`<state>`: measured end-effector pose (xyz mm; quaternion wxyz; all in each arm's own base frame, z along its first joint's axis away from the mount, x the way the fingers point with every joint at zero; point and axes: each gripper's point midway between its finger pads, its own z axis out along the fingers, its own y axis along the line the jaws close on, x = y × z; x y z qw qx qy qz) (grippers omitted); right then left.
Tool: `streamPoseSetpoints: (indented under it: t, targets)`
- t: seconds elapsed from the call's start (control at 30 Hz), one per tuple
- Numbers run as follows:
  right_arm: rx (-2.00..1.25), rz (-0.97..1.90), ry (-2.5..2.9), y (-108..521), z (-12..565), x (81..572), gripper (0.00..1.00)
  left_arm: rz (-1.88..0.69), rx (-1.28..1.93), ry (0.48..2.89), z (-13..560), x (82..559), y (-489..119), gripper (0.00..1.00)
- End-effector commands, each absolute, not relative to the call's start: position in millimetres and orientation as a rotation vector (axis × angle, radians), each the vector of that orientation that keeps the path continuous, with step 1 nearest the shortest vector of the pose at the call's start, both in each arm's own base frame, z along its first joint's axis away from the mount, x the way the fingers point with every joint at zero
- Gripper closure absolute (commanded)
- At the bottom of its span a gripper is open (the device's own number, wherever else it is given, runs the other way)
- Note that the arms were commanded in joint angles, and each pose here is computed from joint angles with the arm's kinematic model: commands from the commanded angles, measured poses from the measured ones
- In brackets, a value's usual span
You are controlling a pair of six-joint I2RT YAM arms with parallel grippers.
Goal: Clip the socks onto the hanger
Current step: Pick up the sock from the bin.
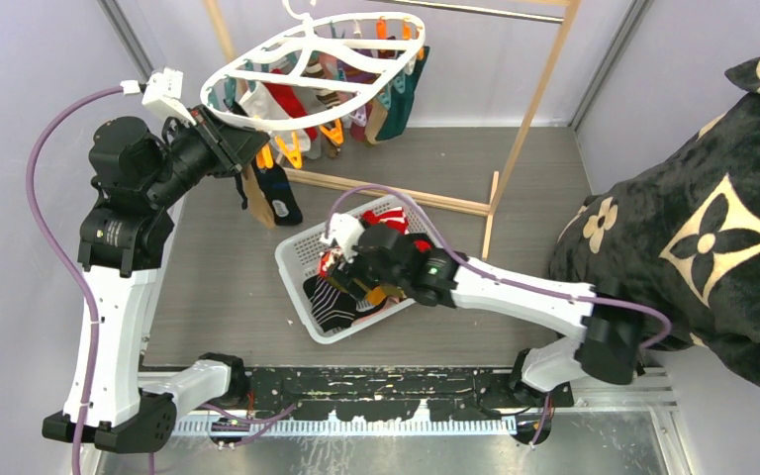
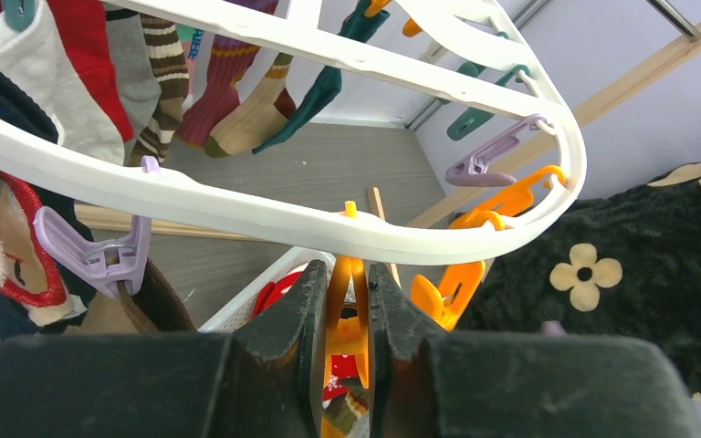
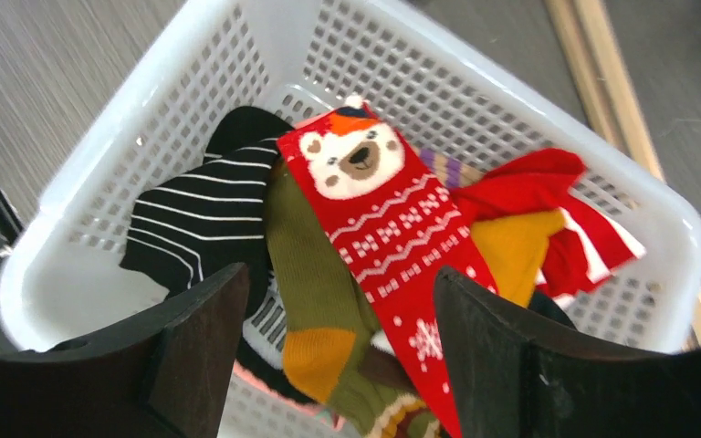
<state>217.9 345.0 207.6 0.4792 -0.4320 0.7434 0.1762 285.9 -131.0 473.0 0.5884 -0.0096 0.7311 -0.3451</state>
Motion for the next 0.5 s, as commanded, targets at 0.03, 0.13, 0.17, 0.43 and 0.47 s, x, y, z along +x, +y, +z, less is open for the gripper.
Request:
streamPoseSetpoints:
  t: [0.03,0.13,0.17,0.43,0.47]
  targets:
    - [-1.281,0.398,1.724,388,201,230,0.24,-0.801,0.003,1.667,488,272,-129,0.93]
    - [-1.343,0.368,1.714,406,187,240,0.27,-0.804,0.004,1.670,487,272,-130,0.94]
    - [-1.359,0.360,1.706,411,185,243,0.28,-0.804,0.003,1.670,487,272,-129,0.94]
    - [-1.445,0.334,1.728,428,153,248,0.33,-0.797,0.006,1.663,489,272,-129,0.94]
    - [-1.449,0.332,1.727,429,150,248,0.34,-0.797,0.006,1.661,489,272,-128,0.94]
